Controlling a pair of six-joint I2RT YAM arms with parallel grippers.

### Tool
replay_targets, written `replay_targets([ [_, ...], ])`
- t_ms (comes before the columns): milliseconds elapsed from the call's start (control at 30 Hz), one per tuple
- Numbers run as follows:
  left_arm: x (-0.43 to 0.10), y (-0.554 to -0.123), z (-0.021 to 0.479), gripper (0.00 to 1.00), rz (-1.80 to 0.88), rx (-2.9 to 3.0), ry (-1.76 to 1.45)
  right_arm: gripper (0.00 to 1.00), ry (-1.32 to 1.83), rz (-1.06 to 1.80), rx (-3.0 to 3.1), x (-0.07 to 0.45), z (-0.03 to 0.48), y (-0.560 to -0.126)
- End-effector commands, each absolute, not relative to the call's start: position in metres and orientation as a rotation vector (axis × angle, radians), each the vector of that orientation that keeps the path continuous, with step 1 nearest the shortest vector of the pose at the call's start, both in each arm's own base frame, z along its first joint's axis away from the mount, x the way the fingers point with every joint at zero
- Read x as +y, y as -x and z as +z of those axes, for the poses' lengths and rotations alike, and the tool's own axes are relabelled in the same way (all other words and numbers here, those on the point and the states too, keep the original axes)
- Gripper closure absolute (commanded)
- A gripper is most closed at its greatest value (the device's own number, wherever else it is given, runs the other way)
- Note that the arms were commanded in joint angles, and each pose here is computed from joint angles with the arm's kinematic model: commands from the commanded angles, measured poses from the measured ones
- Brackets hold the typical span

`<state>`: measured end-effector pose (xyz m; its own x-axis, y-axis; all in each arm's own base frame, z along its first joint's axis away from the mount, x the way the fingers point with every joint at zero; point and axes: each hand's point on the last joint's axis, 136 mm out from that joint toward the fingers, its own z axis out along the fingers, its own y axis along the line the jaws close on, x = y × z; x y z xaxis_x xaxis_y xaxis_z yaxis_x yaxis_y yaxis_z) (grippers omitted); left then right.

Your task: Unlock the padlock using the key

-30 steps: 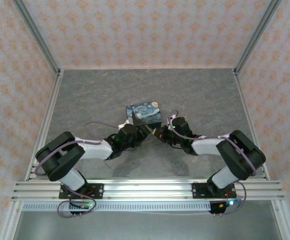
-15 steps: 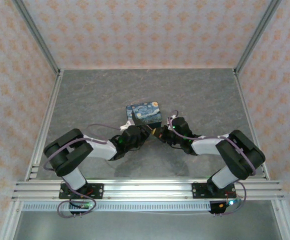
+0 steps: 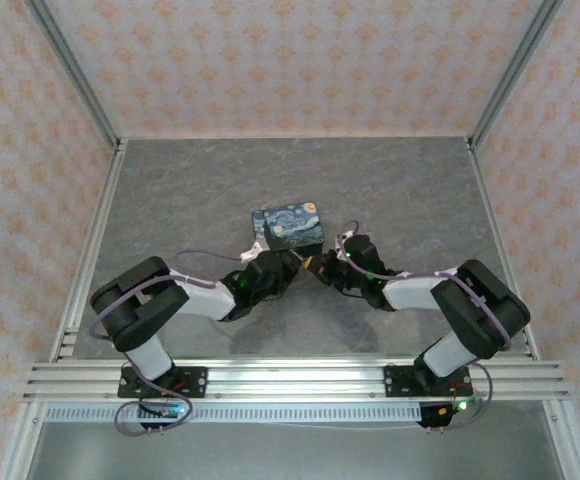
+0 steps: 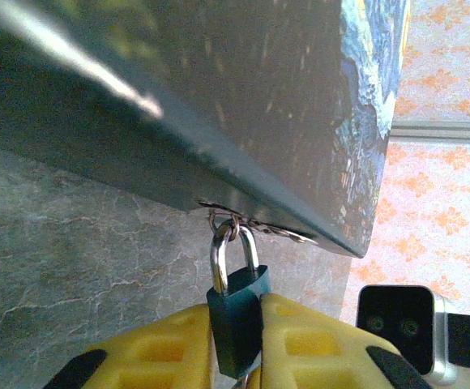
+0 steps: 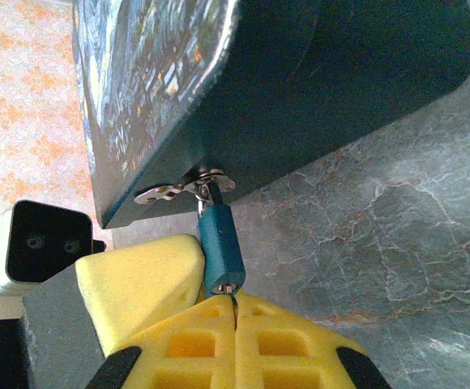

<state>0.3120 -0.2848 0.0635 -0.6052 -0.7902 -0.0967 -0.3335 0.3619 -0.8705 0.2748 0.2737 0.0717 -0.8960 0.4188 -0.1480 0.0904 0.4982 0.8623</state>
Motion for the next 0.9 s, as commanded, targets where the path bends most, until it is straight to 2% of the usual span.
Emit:
replay_targets([
  [0, -0.283, -0.317, 0.070, 0.84, -1.159, 2.078, 0.981, 0.88, -0.420, 1.383, 2.333, 0.275, 0.084, -0.281],
  [200, -0.282, -0.317, 0.073, 0.91, -1.151, 2.083, 0.975, 0.70, -0.403, 1.261, 2.349, 0.257, 0.078, -0.277],
  [333, -0.283, -0.315, 0.074, 0.91, -1.151, 2.096, 0.976, 0.57, -0.309, 1.036, 2.350, 0.228, 0.080, -0.278],
  [500, -0.283, -0.314, 0.077, 0.92, -1.152, 2.106, 0.988, 0.44, -0.006, 0.826, 2.201, 0.209, 0.128, -0.279],
  [667, -0.281, -0.313, 0.079, 0.93, -1.143, 2.117, 0.998, 0.22, 0.402, 0.644, 1.981, 0.212, 0.179, -0.271],
  [867, -0.281, -0.313, 0.078, 0.95, -1.146, 2.129, 1.019, 0.21, 0.890, 0.403, 1.803, 0.227, 0.169, -0.248],
])
